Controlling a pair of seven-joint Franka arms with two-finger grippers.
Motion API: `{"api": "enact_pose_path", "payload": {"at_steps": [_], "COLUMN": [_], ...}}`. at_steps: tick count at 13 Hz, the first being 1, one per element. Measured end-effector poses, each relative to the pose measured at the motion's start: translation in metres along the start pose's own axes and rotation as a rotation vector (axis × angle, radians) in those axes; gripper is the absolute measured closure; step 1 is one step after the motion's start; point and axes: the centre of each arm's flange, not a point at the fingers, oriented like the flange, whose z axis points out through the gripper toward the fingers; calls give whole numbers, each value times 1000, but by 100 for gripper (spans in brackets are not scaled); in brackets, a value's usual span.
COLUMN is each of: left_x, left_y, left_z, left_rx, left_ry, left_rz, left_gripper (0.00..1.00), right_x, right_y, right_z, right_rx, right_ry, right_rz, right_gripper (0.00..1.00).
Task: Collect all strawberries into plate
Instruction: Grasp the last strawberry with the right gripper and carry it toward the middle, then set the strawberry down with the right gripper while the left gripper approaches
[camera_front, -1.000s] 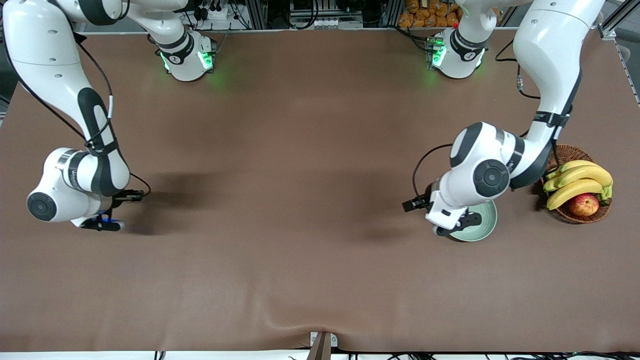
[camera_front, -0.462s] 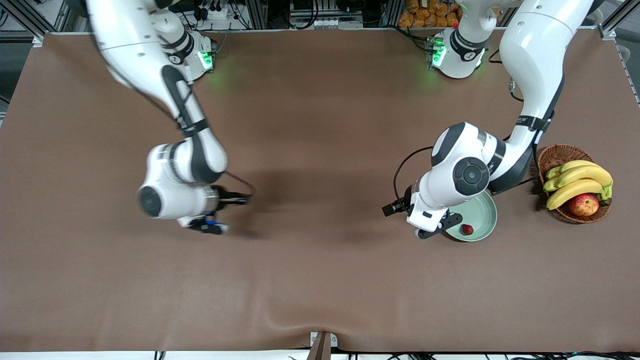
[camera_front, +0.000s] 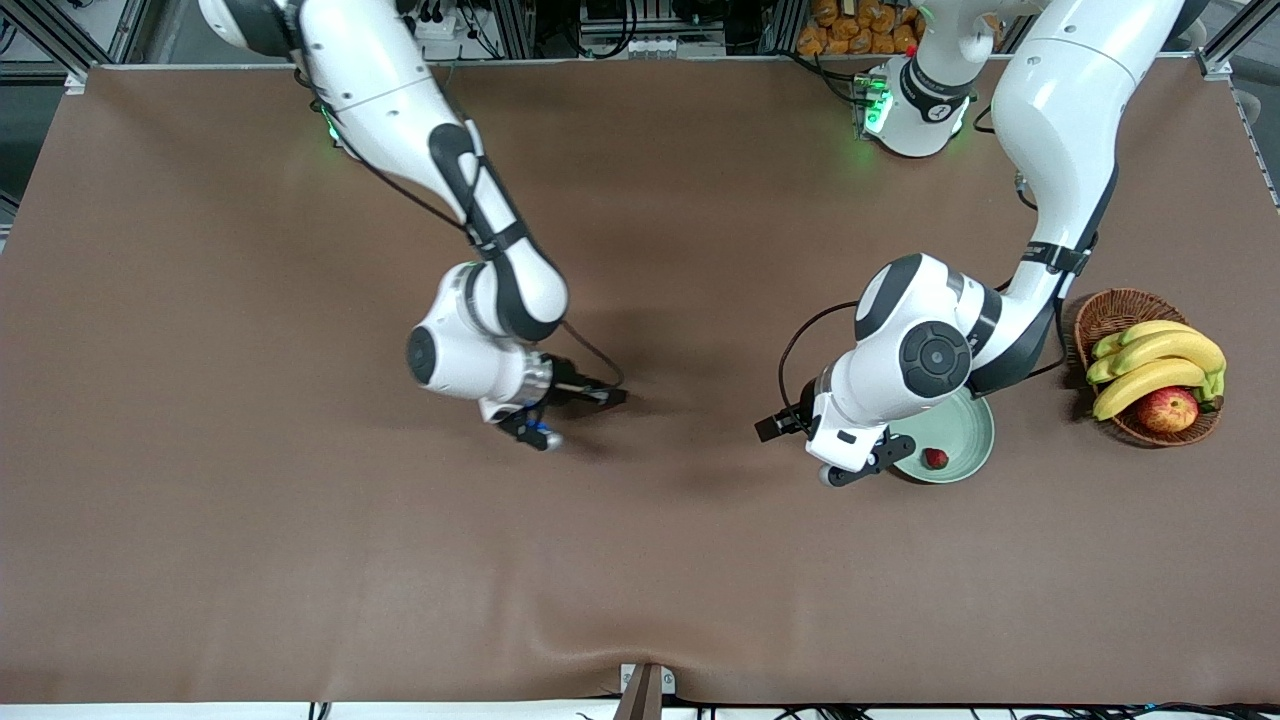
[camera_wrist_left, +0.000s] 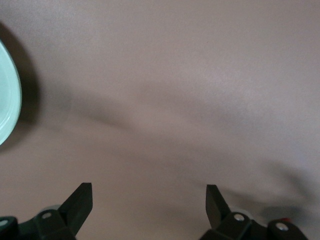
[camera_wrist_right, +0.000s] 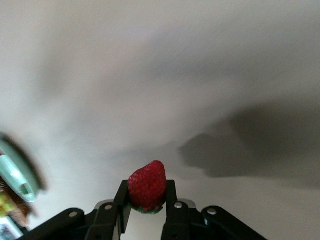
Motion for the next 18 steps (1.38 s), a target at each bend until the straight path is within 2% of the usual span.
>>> {"api": "enact_pose_path", "payload": {"at_steps": [2, 3, 9, 10, 12, 15, 18], "left_x": [0, -3, -17, -17, -19, -29, -40], "left_y": [3, 7, 24, 25, 27, 41, 48], "left_z": [2, 4, 18, 19, 26, 54, 81], "left_rx": [-13, -18, -42, -42, -44, -53, -14], "left_ry": [7, 9, 14, 13, 9, 51, 79], "left_rz": [-26, -37, -41, -41, -36, 27, 114], "left_gripper": [0, 0, 0, 0, 0, 0, 0], "right_x": [-19, -25, -26, -25, -23, -7, 24], "right_y": [-20, -26, -26, -26, -26, -25, -19], "right_z": [24, 33, 50, 50, 48, 35, 7], "right_rx": [62, 73, 70, 69, 71, 82, 79], "right_ry": [8, 22, 38, 39, 44, 67, 111], "right_rz": [15, 9, 6, 6, 8, 19, 19], "right_gripper": [69, 69, 68, 62, 41, 8, 7]}}
